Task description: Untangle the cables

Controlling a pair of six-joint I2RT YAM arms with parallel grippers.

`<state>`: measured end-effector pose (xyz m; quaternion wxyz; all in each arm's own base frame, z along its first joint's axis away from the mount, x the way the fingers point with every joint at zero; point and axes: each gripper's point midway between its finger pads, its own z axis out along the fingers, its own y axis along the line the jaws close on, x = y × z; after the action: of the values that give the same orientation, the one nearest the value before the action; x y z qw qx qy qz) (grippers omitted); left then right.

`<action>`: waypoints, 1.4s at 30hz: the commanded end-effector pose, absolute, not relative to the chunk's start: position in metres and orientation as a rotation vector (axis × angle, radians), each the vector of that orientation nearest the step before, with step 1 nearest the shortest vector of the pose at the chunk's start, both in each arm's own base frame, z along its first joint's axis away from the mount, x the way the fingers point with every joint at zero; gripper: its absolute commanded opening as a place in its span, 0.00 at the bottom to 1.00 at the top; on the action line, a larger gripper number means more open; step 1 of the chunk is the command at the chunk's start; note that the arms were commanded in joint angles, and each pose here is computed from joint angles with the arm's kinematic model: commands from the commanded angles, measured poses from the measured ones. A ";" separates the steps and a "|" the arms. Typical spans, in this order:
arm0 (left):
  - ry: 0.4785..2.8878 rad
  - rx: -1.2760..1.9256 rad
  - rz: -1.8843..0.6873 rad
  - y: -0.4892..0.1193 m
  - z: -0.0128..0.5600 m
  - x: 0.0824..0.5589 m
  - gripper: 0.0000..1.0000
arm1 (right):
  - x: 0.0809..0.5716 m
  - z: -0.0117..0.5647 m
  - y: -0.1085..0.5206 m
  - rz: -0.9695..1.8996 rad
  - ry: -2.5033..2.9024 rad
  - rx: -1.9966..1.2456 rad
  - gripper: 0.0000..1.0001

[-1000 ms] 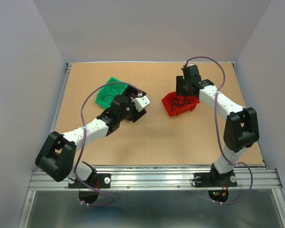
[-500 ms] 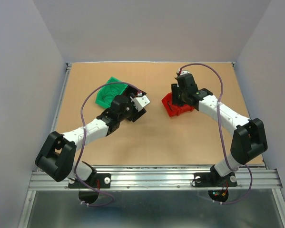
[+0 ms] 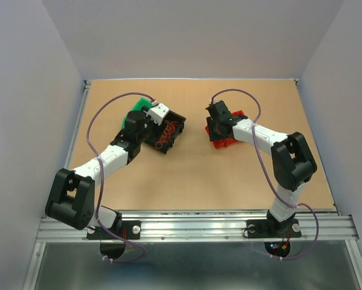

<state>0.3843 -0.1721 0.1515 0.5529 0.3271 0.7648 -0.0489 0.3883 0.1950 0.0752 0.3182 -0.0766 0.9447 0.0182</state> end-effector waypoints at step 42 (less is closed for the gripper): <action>1.960 0.500 0.063 -0.135 0.138 0.459 0.75 | 0.414 0.163 0.159 -0.001 2.250 0.033 0.68</action>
<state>0.4438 -0.1377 0.1128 0.5037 0.2375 0.8304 0.0195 0.4307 0.1600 0.1438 0.4126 0.0036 0.9107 -0.0219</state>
